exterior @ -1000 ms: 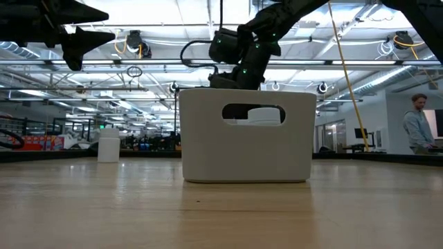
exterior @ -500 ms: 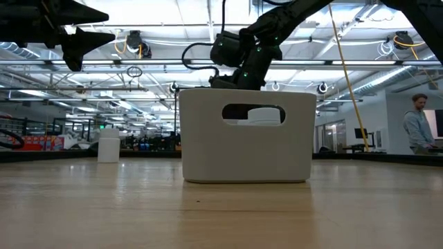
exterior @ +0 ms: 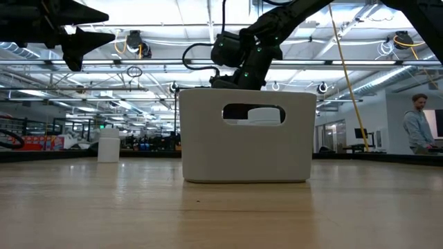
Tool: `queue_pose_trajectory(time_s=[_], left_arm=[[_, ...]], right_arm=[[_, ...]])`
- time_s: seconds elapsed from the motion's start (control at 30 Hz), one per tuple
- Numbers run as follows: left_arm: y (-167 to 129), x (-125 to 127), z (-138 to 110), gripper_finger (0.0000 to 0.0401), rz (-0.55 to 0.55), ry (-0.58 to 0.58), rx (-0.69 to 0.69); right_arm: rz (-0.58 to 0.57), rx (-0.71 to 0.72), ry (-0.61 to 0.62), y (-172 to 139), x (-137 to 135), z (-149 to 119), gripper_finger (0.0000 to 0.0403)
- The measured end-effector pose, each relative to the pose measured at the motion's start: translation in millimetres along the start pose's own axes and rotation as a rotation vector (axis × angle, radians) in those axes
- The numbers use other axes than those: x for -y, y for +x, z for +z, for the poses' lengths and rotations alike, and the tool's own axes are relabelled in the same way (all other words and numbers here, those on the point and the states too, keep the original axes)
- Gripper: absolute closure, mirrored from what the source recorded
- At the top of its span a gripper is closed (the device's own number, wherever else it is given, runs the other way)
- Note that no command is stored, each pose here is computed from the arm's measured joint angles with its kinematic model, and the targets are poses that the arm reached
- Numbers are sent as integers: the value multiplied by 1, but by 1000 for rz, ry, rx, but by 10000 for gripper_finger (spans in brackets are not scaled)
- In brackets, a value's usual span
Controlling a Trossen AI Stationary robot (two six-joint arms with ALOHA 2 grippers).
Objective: Pick and place pill bottles into a basket
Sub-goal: Put the white medicine bottle into the gray bin
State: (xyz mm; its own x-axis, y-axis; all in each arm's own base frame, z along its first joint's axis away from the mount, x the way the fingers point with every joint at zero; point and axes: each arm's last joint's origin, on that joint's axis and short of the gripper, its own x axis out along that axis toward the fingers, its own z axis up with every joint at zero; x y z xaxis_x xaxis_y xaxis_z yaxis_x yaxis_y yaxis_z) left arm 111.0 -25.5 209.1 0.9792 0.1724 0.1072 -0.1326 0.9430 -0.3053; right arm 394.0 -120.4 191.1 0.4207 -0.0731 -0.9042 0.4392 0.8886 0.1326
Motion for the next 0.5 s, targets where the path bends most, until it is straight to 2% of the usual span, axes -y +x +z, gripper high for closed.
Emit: queue_pose_trajectory(time_s=[0.3, 0.5], left_arm=[[0, 0, -1, 192, 1, 3, -5], [0, 0, -1, 192, 3, 7, -12]], right_arm=[[-1, -1, -4, 0, -1, 0, 244], [11, 20, -20, -12, -8, 0, 251]])
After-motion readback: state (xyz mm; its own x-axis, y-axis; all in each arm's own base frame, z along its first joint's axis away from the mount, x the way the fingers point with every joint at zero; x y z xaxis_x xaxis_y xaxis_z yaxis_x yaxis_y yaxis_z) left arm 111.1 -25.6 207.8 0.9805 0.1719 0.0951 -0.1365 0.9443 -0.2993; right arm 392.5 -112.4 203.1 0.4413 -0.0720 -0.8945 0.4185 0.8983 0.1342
